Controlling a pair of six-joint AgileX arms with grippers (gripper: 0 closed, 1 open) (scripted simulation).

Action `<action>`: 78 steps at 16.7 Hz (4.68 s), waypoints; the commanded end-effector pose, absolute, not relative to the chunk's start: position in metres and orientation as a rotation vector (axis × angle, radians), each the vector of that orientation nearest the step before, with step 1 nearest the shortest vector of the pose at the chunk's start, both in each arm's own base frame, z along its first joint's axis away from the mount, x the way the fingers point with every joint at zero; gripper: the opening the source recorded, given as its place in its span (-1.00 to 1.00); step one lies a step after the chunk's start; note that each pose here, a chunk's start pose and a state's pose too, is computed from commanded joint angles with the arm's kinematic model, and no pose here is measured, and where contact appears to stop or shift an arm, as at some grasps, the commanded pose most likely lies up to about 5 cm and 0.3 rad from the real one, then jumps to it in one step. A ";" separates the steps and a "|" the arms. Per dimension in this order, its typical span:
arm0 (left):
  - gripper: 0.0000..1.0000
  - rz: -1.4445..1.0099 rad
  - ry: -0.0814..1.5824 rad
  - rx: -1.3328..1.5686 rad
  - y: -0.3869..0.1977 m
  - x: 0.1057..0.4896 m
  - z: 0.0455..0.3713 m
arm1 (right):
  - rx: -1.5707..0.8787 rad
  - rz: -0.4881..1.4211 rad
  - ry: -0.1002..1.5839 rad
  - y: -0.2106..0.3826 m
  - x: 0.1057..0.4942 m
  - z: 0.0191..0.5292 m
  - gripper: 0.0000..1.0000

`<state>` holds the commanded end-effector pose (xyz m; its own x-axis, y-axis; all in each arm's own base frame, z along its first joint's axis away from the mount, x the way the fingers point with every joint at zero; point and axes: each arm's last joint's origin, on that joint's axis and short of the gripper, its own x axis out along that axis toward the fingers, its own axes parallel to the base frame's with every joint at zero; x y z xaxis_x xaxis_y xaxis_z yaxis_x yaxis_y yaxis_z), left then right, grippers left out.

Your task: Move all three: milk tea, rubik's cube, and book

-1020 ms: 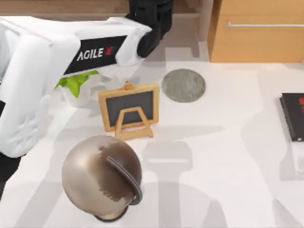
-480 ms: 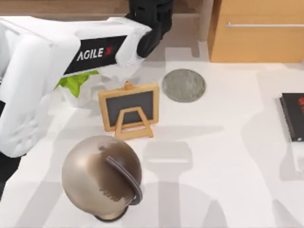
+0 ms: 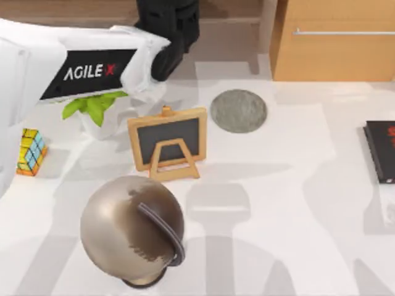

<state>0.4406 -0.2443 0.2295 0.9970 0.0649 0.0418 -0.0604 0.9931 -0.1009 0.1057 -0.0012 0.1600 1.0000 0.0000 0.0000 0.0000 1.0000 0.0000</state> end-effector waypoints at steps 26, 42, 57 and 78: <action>-1.00 -0.029 -0.002 -0.007 -0.349 0.362 0.109 | 0.000 0.000 0.000 -0.001 0.106 0.160 1.00; -1.00 -0.004 -0.004 0.010 -0.350 0.363 0.083 | 0.000 0.000 0.000 -0.001 0.106 0.160 1.00; 0.36 -0.029 -0.002 -0.007 -0.349 0.362 0.079 | 0.000 0.000 0.000 -0.001 0.106 0.160 1.00; 1.00 -0.057 -0.038 -0.048 -0.366 0.340 0.094 | 0.000 0.000 0.000 -0.001 0.106 0.160 1.00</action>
